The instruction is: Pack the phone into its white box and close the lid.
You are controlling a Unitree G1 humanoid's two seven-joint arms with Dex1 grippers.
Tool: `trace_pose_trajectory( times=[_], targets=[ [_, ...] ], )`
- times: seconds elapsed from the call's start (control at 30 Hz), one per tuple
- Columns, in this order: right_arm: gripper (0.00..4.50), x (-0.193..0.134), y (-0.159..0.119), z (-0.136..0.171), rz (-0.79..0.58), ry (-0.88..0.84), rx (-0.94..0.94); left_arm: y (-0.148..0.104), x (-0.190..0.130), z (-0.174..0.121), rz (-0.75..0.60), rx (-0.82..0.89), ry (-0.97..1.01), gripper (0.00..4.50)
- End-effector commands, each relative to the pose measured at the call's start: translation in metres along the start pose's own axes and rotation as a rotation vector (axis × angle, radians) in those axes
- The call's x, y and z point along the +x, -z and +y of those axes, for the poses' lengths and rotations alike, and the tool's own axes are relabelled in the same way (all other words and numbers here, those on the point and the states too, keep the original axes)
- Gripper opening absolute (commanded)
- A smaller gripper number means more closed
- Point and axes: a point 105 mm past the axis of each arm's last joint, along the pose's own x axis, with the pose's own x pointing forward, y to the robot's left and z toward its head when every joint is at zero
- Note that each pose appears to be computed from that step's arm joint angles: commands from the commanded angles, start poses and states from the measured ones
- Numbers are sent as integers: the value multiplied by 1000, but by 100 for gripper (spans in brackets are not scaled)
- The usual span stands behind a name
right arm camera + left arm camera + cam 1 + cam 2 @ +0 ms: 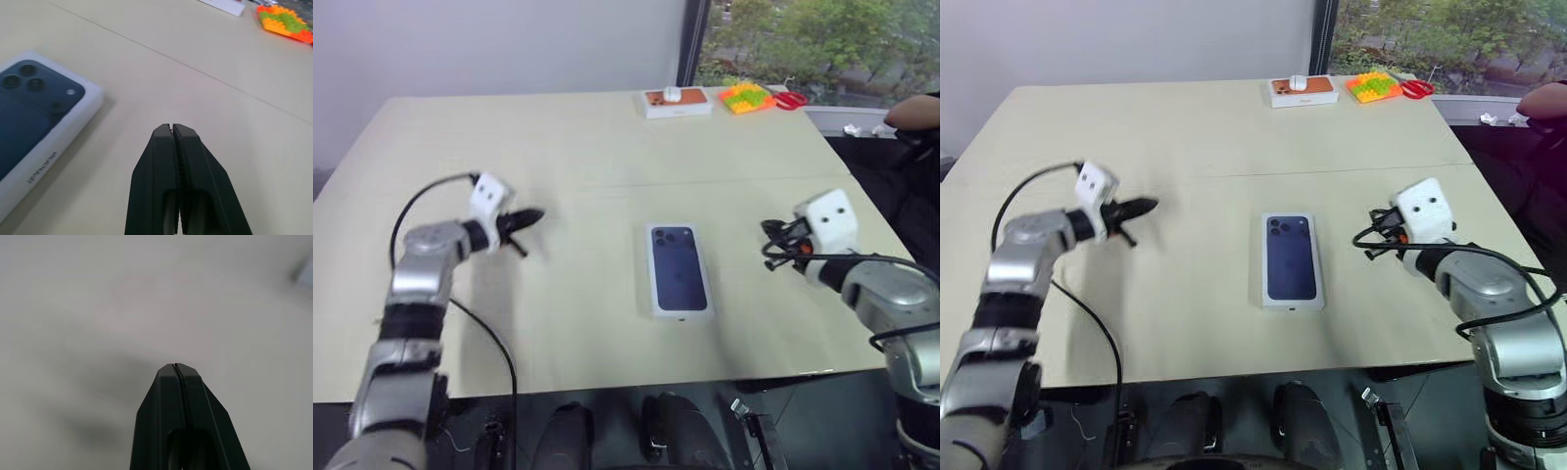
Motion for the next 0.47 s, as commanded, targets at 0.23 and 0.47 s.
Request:
trace_pose_trajectory(
  times=[0.23, 0.47],
  targets=[
    [10, -3, -1, 1, -76, -92, 17, -17, -36, -11, -75, -22, -21, 0],
    [10, -1, -4, 3, -93, -123, 17, -15, -40, -14, -43, -19, -8, 0]
  ],
)
